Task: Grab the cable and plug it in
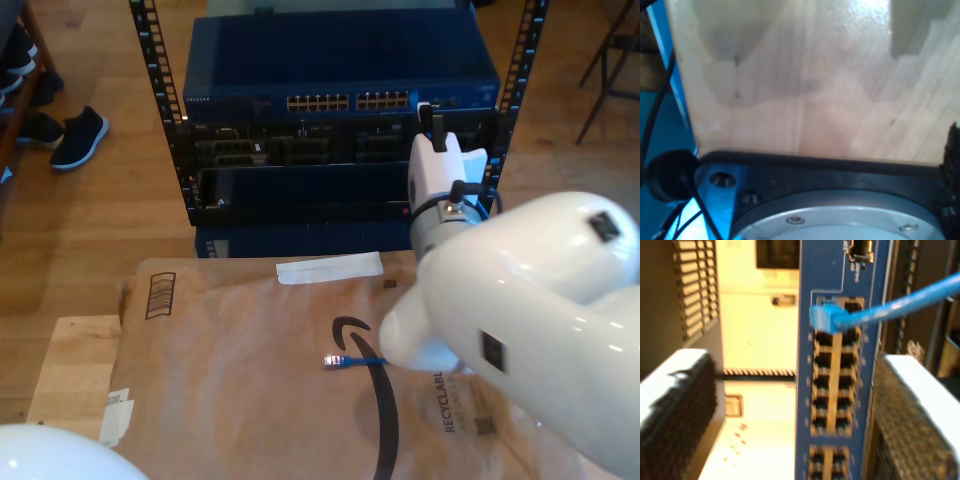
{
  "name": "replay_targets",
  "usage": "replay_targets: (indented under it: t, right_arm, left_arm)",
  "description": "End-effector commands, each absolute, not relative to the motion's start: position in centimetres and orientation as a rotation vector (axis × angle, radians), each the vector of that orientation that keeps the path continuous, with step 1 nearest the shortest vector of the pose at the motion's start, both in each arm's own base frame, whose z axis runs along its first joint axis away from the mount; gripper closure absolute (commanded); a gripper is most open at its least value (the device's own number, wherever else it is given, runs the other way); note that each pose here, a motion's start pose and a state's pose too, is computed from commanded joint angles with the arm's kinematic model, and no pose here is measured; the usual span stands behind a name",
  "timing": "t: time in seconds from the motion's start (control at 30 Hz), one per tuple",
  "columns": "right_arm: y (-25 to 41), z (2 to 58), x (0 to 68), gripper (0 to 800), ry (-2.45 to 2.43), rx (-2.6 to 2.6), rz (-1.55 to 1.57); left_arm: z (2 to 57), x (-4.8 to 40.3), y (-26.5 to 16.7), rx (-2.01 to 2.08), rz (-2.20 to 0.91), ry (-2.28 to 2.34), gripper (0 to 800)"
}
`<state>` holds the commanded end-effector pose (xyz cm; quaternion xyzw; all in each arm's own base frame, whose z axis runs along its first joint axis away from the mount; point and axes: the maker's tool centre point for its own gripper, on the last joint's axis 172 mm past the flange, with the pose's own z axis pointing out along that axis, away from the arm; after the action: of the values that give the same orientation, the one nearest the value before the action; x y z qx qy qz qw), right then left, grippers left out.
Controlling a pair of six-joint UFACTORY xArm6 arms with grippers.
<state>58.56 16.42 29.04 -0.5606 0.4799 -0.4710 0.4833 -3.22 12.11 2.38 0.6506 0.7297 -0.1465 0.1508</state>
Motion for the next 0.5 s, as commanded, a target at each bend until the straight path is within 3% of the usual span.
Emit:
replay_targets:
  t: [0.1, 0.5]
  right_arm:
    - [17.4, 29.0, 57.3, 256, 1.124, -1.486, -1.077]
    - [8.7, 26.4, 53.3, 241, 1.043, -1.981, -1.049]
  left_arm:
    - [2.4, -3.2, 12.1, 1.87, -0.422, 2.095, 0]
    - [2.4, -3.2, 12.2, 1.869, -0.42, 2.097, 0]
